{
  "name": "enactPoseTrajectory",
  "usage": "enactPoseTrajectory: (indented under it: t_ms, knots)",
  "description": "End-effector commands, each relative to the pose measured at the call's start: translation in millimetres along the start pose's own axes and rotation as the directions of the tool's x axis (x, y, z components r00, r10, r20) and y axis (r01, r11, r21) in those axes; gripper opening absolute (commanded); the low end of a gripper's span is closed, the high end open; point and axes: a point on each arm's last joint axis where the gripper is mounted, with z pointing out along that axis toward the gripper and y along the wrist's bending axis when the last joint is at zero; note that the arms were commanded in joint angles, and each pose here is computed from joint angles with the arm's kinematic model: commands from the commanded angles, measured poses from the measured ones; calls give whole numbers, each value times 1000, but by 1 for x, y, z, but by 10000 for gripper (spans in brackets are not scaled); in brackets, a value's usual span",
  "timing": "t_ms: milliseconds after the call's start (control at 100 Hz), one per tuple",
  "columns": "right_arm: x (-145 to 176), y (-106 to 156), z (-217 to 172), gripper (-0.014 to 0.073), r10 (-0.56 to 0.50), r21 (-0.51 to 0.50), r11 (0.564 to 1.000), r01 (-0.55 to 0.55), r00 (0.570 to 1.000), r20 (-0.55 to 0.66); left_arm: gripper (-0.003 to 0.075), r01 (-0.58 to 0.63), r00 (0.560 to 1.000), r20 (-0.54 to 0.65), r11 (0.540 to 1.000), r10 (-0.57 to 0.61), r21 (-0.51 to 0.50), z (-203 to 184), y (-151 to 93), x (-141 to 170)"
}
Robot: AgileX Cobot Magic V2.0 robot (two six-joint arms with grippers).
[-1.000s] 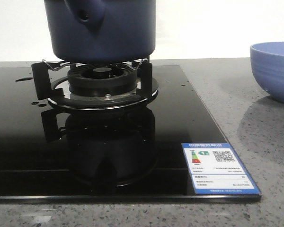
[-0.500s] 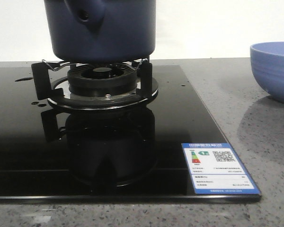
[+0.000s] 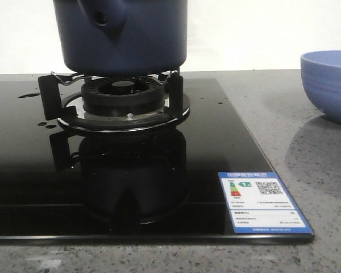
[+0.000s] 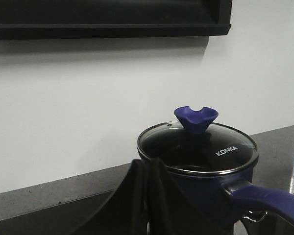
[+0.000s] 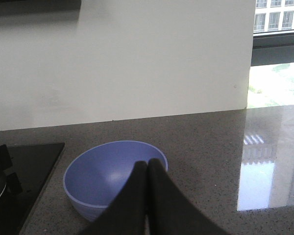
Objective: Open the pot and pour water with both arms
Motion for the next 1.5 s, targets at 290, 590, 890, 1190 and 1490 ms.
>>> enactPoseTrajectory:
  t_ms: [290,590,890,1190,1490]
  knots:
    - [-13,0,-1,-62,-10,1,1000,10,996,91,-20,-78,997,9,996,78,-39,-1,3,-7]
    - [-13,0,-1,-62,-10,1,1000,10,996,91,-20,-279,957,-101,959,273,-46,-8,6,24]
    - [-13,0,-1,-62,-10,1,1000,10,996,91,-20,-109,992,-90,944,85,-311,-54,17,114]
    - [-13,0,-1,-62,-10,1,1000,10,996,91,-20,-142,958,-283,923,38,-359,-65,19,151]
    - [-13,0,-1,-62,-10,1,1000,10,996,91,-20,-134,913,-407,922,-27,-363,-69,19,163]
